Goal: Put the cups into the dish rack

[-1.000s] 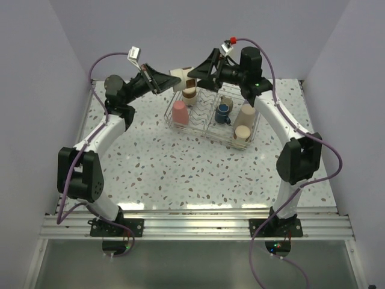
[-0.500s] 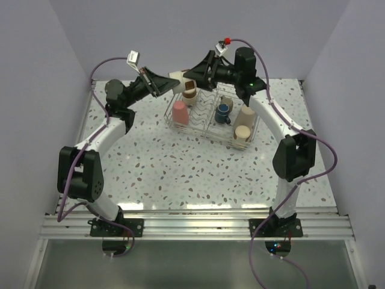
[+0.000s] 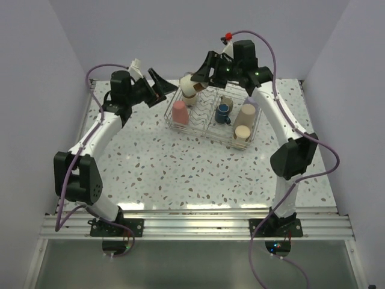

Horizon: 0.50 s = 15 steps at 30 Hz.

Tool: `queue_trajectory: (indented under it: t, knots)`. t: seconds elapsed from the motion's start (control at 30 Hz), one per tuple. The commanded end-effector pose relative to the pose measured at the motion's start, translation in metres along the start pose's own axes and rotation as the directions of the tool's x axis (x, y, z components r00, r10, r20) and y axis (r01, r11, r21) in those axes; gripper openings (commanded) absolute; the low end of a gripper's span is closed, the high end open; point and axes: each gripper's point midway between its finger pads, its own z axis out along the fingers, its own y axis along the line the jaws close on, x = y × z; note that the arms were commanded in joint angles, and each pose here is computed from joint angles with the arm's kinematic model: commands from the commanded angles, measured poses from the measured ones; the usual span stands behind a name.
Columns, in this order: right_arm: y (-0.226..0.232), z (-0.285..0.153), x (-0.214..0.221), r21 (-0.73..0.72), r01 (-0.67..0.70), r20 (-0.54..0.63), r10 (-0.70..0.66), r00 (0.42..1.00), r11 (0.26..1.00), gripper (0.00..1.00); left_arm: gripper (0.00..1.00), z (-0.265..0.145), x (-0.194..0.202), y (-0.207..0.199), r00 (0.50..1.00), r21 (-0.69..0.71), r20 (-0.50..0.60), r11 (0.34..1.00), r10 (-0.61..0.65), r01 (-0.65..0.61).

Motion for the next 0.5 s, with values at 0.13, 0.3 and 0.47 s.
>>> queue_trajectory:
  t: [0.13, 0.3, 0.47]
  knots:
    - [-0.104, -0.044, 0.032, 0.541, 0.288, -0.141, -0.252, 0.957, 0.790, 0.00, 1.00, -0.063, 0.000, 0.085, 0.995, -0.509, -0.018, 0.856, 0.100, -0.095]
    - [-0.145, -0.054, 0.053, 0.656, 0.322, -0.201, -0.253, 0.946, 0.682, 0.00, 1.00, -0.087, -0.009, 0.090, 0.982, -0.594, -0.011, 0.789, 0.188, -0.158]
    - [-0.161, -0.053, 0.070, 0.677, 0.346, -0.242, -0.247, 0.938, 0.650, 0.00, 1.00, -0.098, -0.016, 0.091, 0.974, -0.624, -0.003, 0.760, 0.228, -0.180]
